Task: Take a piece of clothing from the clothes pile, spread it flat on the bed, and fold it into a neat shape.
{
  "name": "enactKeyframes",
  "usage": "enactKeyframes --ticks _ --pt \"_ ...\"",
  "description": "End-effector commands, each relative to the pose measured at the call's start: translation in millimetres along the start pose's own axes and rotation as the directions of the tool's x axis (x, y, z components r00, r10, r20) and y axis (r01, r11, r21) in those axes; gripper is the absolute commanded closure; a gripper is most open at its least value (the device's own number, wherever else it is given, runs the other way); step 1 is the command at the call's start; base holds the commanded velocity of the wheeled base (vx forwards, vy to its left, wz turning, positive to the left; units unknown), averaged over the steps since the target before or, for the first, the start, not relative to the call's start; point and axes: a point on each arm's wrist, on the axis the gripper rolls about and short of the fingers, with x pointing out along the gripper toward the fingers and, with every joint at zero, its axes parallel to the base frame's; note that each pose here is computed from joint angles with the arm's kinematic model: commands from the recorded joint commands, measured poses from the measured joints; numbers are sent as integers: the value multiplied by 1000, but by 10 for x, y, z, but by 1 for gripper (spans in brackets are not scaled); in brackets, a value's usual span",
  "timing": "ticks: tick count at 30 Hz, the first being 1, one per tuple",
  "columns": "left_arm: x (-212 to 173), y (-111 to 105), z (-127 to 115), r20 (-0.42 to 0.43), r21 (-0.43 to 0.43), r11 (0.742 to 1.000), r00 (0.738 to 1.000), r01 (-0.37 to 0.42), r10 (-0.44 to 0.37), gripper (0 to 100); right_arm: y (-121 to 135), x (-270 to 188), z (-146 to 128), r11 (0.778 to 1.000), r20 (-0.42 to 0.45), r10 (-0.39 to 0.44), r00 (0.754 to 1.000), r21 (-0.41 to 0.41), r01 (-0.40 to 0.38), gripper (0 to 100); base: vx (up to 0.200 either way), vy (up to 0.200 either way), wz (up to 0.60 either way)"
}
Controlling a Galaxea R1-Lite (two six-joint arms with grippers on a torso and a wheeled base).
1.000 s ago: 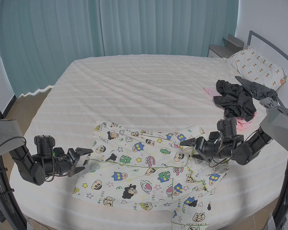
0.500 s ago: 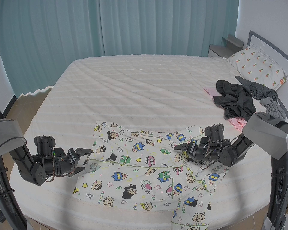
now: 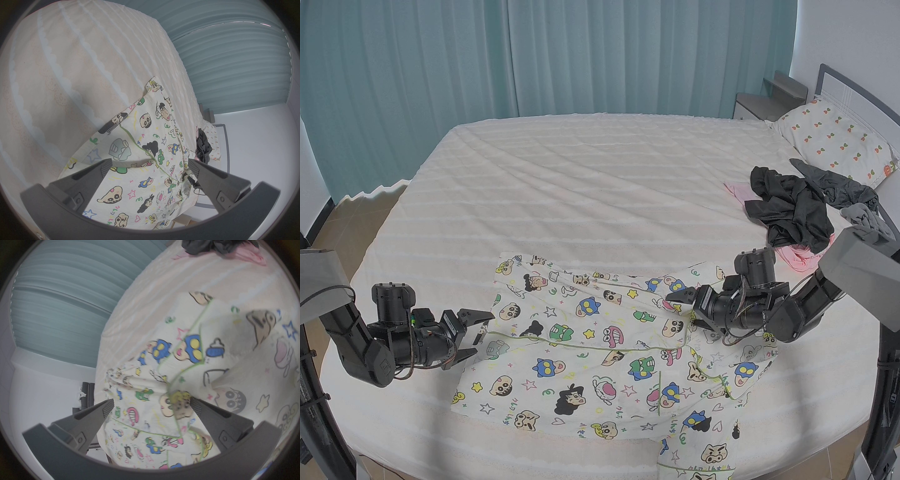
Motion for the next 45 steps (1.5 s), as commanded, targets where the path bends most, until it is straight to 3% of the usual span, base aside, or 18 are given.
enactKeyframes --ticks 1,8,14,37,45 --pt "2 4 0 0 -1 1000 1000 -1 1 0 386 -331 117 995 63 91 994 -47 -88 0 0 0 0" --pt "5 8 -1 -1 -1 1000 1000 -2 2 0 447 -101 64 994 53 97 994 -52 -94 0 0 0 0" --pt "5 14 1 -1 -3 1000 1000 -3 3 0 318 411 -117 997 122 -55 991 -50 62 0 0 0 0" --pt "19 17 24 18 9 1000 1000 16 -17 0 277 456 -118 982 207 -178 962 -27 188 0 0 0 0" --pt "19 9 31 22 11 1000 1000 19 -19 0 224 485 -127 976 189 -207 960 -20 215 0 0 0 0"
